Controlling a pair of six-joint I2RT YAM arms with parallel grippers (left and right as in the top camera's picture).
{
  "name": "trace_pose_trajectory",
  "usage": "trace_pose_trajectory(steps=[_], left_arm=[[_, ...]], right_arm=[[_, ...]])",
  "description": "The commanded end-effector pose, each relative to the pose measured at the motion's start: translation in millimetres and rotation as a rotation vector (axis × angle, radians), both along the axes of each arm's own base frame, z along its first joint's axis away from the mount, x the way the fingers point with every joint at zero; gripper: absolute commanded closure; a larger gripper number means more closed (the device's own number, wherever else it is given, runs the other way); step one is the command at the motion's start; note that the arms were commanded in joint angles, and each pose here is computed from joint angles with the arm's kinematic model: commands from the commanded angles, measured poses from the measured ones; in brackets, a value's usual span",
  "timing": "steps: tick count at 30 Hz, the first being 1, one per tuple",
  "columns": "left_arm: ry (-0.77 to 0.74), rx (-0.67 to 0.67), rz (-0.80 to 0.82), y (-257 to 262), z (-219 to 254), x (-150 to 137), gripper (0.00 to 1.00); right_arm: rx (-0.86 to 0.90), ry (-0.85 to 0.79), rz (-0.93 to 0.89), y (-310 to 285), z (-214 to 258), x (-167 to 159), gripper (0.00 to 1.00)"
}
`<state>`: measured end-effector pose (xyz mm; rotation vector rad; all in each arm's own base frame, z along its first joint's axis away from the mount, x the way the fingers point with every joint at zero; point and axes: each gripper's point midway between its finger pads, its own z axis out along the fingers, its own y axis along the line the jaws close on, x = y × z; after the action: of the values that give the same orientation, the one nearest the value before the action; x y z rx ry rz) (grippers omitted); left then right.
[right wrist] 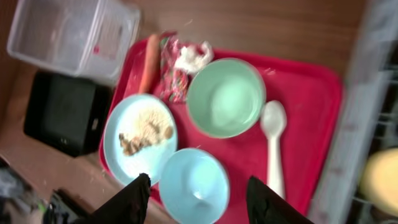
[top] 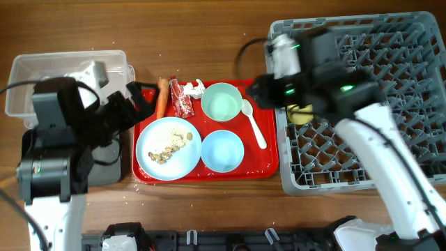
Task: Sort waste into correct bins and load items into the dishwasher rack
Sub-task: 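Grasp the teal bowl on the red tray with the right gripper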
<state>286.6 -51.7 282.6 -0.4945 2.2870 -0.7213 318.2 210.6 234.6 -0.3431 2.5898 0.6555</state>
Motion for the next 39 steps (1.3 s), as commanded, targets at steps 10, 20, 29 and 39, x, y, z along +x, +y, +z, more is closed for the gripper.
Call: trace_pose_trajectory(steps=[10,20,29,39], left_arm=[[0.111,0.204,0.268,55,-20,-20,0.00],[0.113,0.204,0.268,55,-21,-20,0.00],[0.113,0.205,0.268,55,-21,-20,0.00],[0.113,0.204,0.268,55,-21,-20,0.00]], right_arm=[[-0.301,0.207,-0.252,19,-179,57,0.50],[-0.303,0.234,-0.260,22,-201,62,0.96],[-0.272,-0.083,-0.403,-37,-55,77,0.96],[-0.889,-0.460,-1.079,-248,57,62,0.96]])
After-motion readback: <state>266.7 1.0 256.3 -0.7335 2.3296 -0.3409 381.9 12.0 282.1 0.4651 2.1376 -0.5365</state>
